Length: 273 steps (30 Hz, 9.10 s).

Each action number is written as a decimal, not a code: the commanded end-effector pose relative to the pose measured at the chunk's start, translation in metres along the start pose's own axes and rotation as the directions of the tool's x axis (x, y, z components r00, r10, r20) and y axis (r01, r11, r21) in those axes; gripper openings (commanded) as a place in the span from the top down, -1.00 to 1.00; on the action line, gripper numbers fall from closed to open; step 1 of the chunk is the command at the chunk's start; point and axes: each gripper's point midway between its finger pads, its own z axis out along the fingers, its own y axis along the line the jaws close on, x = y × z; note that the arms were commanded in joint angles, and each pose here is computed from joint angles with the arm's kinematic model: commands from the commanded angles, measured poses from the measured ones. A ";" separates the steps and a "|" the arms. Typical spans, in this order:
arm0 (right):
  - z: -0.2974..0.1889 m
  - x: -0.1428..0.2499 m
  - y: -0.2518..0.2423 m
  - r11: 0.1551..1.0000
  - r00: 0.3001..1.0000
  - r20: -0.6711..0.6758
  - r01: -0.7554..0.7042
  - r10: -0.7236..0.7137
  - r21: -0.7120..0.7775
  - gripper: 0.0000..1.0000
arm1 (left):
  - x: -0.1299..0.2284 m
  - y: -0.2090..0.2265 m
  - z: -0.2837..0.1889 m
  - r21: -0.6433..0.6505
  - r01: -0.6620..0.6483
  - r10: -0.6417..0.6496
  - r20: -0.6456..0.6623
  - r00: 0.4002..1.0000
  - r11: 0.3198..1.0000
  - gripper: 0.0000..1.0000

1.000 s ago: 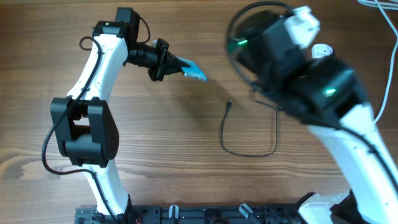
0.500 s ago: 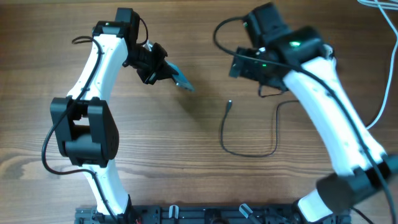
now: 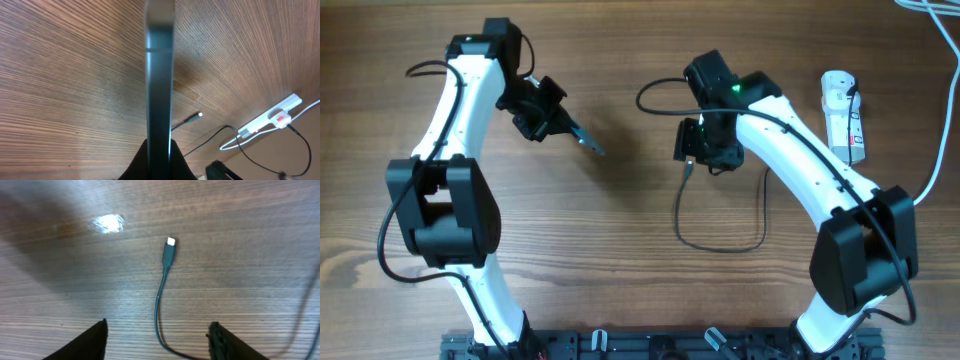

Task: Plug charger to phone and switch on socket
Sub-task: 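Lower the right gripper over the USB-C plug and grasp it, then lift the USB-C plug with the right gripper toward the phone's bottom port, then push the USB-C plug up into the phone's bottom port with the right gripper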

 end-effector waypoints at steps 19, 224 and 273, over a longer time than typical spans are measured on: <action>0.078 0.019 -0.014 0.981 0.995 -0.036 -0.085 0.092 0.175 -0.13 | 0.004 -0.009 -0.013 0.021 -0.046 0.045 0.030 0.999 0.999 0.92; -0.169 0.054 0.089 0.881 0.869 0.471 0.335 -0.152 -0.334 0.91 | 0.196 -0.185 -0.109 0.651 -0.755 0.835 0.374 0.404 0.074 0.92; -0.166 0.054 0.086 0.887 0.862 0.474 0.349 -0.177 -0.303 0.91 | 0.206 -0.184 -0.106 0.665 -0.745 0.850 0.365 0.380 0.048 0.92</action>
